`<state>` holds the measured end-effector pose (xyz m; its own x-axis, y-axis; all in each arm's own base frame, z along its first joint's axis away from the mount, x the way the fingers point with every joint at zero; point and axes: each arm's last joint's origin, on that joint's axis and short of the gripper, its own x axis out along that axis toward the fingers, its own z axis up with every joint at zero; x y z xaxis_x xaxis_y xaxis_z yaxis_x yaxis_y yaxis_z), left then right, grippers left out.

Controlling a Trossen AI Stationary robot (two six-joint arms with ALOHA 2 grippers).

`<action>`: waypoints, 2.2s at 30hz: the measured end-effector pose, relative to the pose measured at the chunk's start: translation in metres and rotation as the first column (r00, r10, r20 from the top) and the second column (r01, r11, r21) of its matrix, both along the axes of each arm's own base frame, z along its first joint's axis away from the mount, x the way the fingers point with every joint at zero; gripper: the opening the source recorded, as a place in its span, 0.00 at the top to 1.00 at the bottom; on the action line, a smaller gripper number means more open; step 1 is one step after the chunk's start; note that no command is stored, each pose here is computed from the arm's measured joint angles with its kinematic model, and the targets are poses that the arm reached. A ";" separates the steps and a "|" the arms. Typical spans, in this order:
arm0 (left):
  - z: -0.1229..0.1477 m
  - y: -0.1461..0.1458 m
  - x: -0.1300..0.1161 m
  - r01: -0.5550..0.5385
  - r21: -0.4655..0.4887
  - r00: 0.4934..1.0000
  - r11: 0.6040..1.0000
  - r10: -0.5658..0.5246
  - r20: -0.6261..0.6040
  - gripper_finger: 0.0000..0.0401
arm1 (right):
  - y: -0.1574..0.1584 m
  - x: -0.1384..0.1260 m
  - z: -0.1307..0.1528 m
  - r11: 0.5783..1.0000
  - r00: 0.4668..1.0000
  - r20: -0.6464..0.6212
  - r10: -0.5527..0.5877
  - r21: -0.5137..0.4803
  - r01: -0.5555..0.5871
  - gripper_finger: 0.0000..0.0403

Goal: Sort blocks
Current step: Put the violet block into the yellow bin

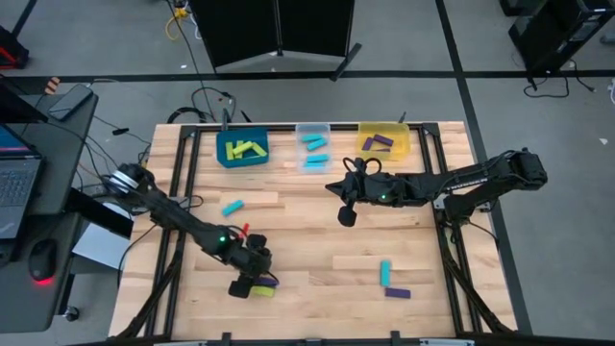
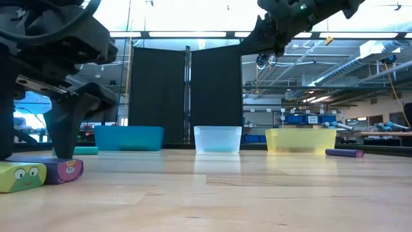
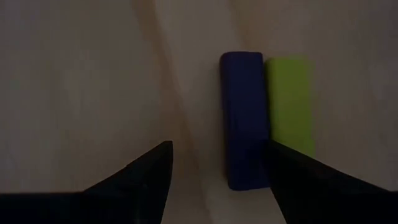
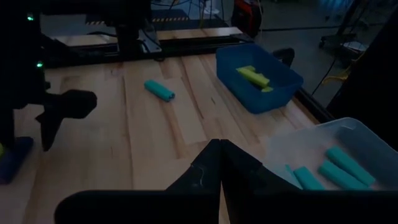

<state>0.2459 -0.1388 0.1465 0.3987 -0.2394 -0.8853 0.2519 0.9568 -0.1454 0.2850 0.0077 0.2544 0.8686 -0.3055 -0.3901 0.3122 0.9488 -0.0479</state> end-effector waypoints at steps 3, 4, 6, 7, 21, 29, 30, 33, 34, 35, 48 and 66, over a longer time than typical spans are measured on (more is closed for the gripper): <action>-0.003 -0.003 0.003 0.012 -0.027 1.000 1.000 -0.012 0.003 0.36 | 0.000 0.000 0.000 1.000 1.000 -0.001 0.000 -0.001 0.000 0.95; -0.003 -0.003 0.004 0.012 -0.031 1.000 0.999 -0.012 0.007 0.36 | 0.000 0.000 0.000 1.000 1.000 -0.005 0.000 -0.001 0.000 0.95; -0.003 -0.003 0.004 0.013 -0.029 1.000 0.999 -0.013 0.011 0.36 | 0.000 0.000 0.000 1.000 1.000 -0.005 0.001 -0.002 -0.001 0.94; -0.003 -0.003 0.004 0.012 -0.026 1.000 1.000 -0.012 0.011 0.36 | 0.000 0.000 0.000 1.000 1.000 -0.006 0.000 -0.001 0.000 0.94; 0.004 0.016 0.008 -0.054 0.044 0.998 0.998 0.053 0.027 0.36 | 0.000 -0.001 -0.001 1.000 1.000 -0.016 0.001 -0.003 -0.001 0.95; 0.004 0.011 0.009 -0.031 -0.019 0.999 0.999 0.031 0.005 0.36 | 0.000 -0.001 -0.001 1.000 1.000 -0.016 0.001 -0.003 -0.001 0.95; 0.002 0.010 0.009 -0.029 -0.015 1.000 0.999 0.029 -0.002 0.36 | 0.000 -0.001 -0.001 1.000 1.000 -0.016 0.001 -0.003 -0.001 0.95; -0.004 0.009 0.011 -0.019 -0.005 1.000 1.000 0.019 -0.012 0.36 | 0.000 -0.001 -0.001 1.000 1.000 -0.016 0.001 -0.003 -0.001 0.95; -0.006 0.009 0.011 -0.017 0.002 1.000 1.000 0.017 -0.015 0.36 | 0.000 -0.001 -0.001 1.000 1.000 -0.015 0.001 -0.003 -0.001 0.95; -0.007 0.009 0.011 -0.020 0.010 1.000 1.000 0.020 -0.017 0.36 | 0.000 -0.001 -0.001 1.000 1.000 -0.016 0.001 -0.003 -0.001 0.95; -0.022 0.007 0.013 -0.036 0.081 0.998 0.996 0.040 -0.043 0.67 | 0.000 -0.001 -0.002 1.000 1.000 -0.024 0.001 -0.004 -0.001 0.96; -0.005 0.056 0.031 -0.181 0.264 0.980 0.947 0.152 0.125 0.75 | 0.017 -0.003 -0.005 0.994 0.999 -0.019 0.039 0.104 -0.037 0.94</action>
